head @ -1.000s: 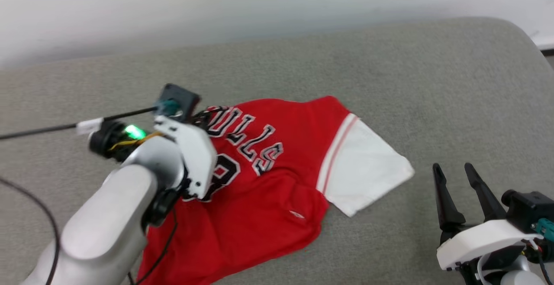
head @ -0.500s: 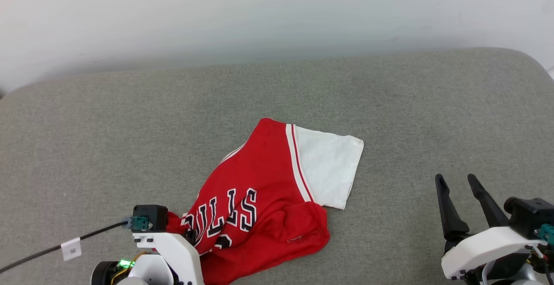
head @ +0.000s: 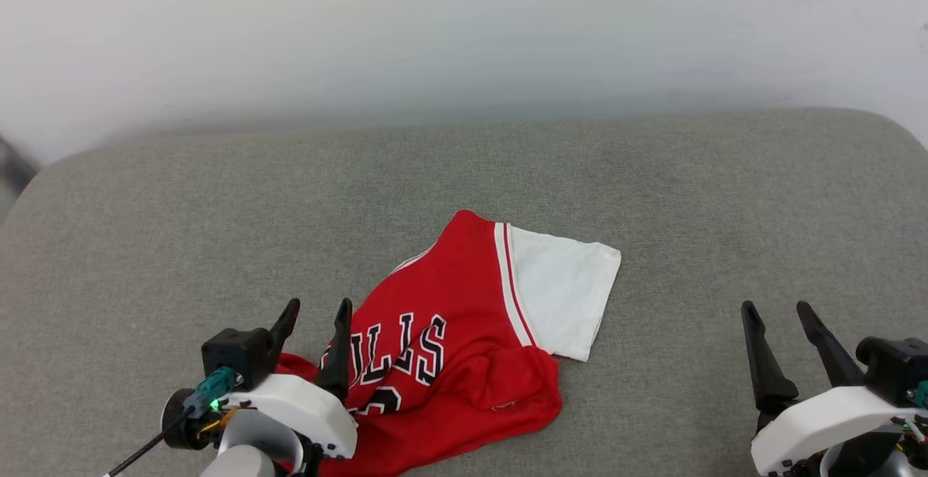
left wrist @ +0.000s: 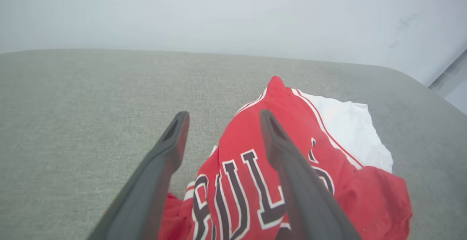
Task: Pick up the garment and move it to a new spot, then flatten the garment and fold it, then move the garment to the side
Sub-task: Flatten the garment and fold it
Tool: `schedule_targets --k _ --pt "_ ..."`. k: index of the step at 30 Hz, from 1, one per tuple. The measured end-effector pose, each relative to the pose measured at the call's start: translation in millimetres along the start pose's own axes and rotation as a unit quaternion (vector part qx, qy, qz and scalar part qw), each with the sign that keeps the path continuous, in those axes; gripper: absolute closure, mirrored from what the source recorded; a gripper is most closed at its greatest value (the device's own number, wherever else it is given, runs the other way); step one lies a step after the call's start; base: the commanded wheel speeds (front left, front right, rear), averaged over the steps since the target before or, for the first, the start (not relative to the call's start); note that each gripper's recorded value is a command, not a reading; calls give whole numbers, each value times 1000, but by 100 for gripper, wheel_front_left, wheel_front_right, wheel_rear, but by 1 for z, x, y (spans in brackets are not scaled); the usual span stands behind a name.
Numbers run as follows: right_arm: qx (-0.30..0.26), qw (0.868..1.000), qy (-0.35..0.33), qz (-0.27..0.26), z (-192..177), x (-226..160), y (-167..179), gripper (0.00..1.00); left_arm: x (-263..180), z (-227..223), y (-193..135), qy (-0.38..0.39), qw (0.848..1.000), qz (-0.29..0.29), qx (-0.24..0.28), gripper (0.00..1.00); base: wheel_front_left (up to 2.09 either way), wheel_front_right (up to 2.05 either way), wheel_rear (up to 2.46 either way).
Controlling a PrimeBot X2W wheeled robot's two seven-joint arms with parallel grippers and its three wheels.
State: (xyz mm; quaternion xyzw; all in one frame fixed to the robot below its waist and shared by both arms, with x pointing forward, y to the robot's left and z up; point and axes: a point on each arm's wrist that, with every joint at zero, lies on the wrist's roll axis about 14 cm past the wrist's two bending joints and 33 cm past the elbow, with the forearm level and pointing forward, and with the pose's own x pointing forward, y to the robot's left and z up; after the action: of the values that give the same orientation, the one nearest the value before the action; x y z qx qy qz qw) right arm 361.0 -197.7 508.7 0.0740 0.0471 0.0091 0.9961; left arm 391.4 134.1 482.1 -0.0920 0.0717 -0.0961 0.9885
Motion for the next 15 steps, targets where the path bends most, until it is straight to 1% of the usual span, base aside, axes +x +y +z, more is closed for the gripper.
schedule_targets --k 4,7,9,12,15 --pt "5 1000 15 -3 -5 -1 -2 0 0 24 -3 -57 998 -3 4 0 0 0 0" --pt "10 999 47 -8 -17 4 -6 0 4 38 -5 -86 996 -6 18 0 0 0 0" --pt "12 997 81 -12 -28 11 -9 0 8 46 -6 -99 995 -8 26 0 0 0 0" --pt "27 989 142 -3 -46 25 -9 0 12 51 -9 -110 993 -9 34 0 0 0 0" --pt "32 974 222 14 -68 39 -2 0 15 53 -7 -116 993 -6 37 0 0 0 0"
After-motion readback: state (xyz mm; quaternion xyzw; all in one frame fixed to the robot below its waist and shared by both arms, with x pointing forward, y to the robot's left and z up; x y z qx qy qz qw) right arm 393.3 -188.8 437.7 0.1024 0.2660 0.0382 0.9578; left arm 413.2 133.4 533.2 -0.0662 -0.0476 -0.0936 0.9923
